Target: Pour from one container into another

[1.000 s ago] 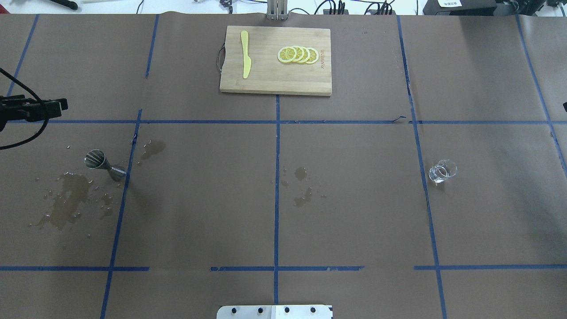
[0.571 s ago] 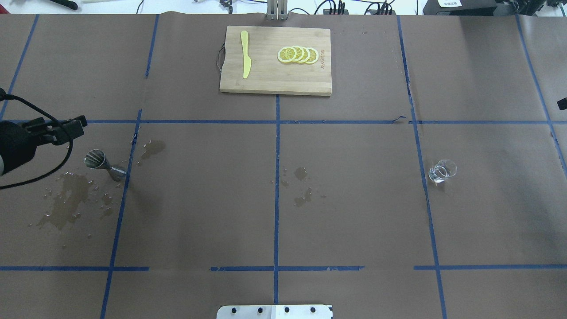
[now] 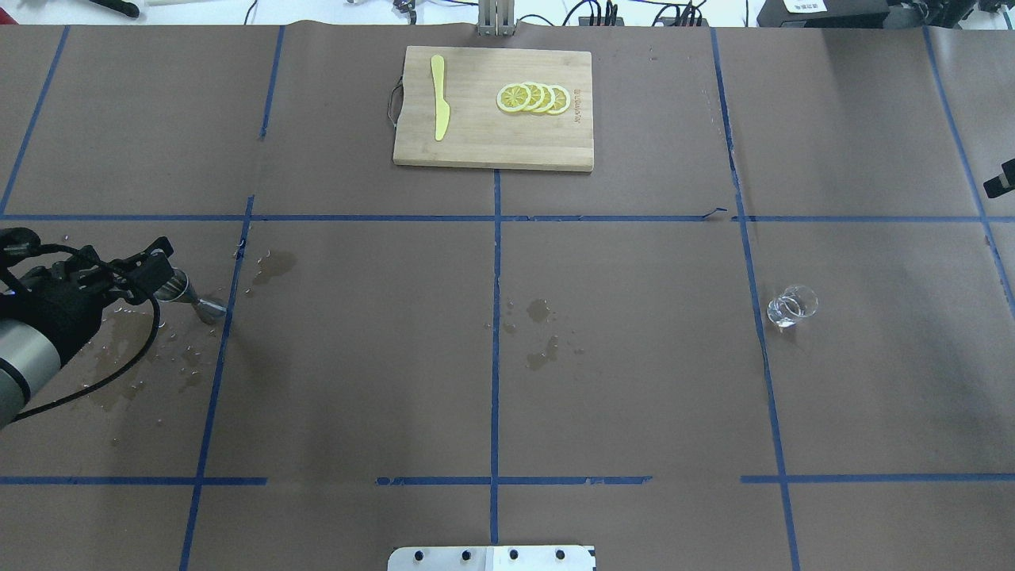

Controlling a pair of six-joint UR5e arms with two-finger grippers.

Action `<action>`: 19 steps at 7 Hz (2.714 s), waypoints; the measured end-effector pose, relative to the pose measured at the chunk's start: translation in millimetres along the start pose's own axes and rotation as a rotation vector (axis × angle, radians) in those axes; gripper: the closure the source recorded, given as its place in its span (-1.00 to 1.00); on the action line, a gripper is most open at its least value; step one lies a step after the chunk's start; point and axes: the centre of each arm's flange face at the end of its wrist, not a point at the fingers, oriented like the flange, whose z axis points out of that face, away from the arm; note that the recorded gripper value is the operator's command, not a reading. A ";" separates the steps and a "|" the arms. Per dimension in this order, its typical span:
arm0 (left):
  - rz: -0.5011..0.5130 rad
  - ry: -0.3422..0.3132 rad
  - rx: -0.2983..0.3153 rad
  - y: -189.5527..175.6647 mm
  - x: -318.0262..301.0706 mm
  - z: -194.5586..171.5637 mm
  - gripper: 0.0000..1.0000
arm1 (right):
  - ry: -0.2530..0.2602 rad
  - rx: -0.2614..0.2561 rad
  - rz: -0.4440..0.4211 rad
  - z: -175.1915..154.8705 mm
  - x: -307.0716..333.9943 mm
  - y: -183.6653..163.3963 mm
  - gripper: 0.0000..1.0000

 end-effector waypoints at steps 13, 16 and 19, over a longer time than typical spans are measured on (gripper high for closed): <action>0.122 -0.018 0.165 136.2 -4.0 53.1 -0.89 | 0.001 -0.001 -0.001 0.0 -0.7 1.1 -1.00; 0.092 -0.001 0.165 148.3 -2.9 60.0 -0.88 | -0.001 0.008 -0.012 -2.2 -3.0 1.4 -1.00; 0.092 -0.019 0.191 143.9 -9.2 70.3 -0.87 | -0.005 0.042 -0.049 -1.6 -0.5 7.1 -1.00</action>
